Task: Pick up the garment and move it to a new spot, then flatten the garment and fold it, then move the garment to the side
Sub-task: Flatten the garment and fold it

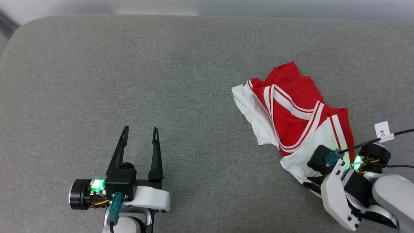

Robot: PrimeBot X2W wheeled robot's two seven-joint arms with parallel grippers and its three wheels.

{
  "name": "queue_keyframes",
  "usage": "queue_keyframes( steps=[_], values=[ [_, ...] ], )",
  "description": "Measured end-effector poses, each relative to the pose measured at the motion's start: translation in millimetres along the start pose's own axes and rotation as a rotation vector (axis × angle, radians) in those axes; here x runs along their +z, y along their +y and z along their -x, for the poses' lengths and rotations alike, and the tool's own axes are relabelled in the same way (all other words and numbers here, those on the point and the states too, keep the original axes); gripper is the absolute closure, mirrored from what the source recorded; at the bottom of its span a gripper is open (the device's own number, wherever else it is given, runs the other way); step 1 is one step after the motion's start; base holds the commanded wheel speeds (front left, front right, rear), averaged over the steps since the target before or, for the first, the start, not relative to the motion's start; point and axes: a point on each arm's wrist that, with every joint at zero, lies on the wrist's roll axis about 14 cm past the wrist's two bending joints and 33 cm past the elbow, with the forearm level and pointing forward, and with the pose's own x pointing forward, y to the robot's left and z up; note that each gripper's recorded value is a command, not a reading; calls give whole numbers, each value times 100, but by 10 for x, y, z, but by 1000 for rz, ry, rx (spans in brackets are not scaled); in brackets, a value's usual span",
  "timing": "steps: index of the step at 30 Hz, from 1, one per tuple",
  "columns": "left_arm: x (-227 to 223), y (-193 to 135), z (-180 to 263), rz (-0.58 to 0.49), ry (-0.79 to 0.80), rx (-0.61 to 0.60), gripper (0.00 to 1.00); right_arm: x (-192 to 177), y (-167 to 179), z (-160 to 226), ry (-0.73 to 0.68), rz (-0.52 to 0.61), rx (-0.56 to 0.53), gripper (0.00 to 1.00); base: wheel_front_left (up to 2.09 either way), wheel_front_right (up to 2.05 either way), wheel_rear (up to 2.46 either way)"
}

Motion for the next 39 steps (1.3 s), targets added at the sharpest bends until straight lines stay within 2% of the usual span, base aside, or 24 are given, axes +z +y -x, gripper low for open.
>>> queue_keyframes(
  steps=[7, 11, 15, 18, 22, 27, 33, 37, 38, 39],
  values=[
    [128, -15, 78, 6, -32, -5, 0, 374, -144, 259, -210, -15, -80, 100, 0, 0, 0],
    [198, -47, 116, 10, -51, -14, 0, 731, -445, 705, -393, -43, -185, 100, 0, 0, 0],
    [237, -112, 113, 16, -63, -34, 0, 834, -846, 1145, -508, -90, -322, 100, 0, 0, 0],
    [230, -136, 100, 17, -62, -43, 0, 818, -1157, 1351, -571, -177, -402, 100, 0, 0, 0],
    [168, -133, 76, 15, -46, -45, 0, 506, -1576, 1447, -566, -321, -507, 100, 0, 0, 0],
    [110, -95, 50, 10, -31, -34, 0, -163, -1871, 1331, -487, -533, -604, 100, 0, 0, 0],
    [52, -77, 49, 8, -14, -27, 0, -825, -1715, 931, -341, -701, -611, 100, 0, 0, 0],
    [50, -88, 50, 10, -13, -29, 0, -1033, -1627, 829, -305, -769, -622, 100, 0, 0, 0],
    [53, -89, 55, 10, -13, -29, 0, -1025, -1635, 837, -324, -775, -632, 64, 0, 0, 0],
    [60, -90, 60, 10, -14, -29, 0, -998, -1643, 848, -352, -786, -641, 0, 0, 0, 0]
  ],
)
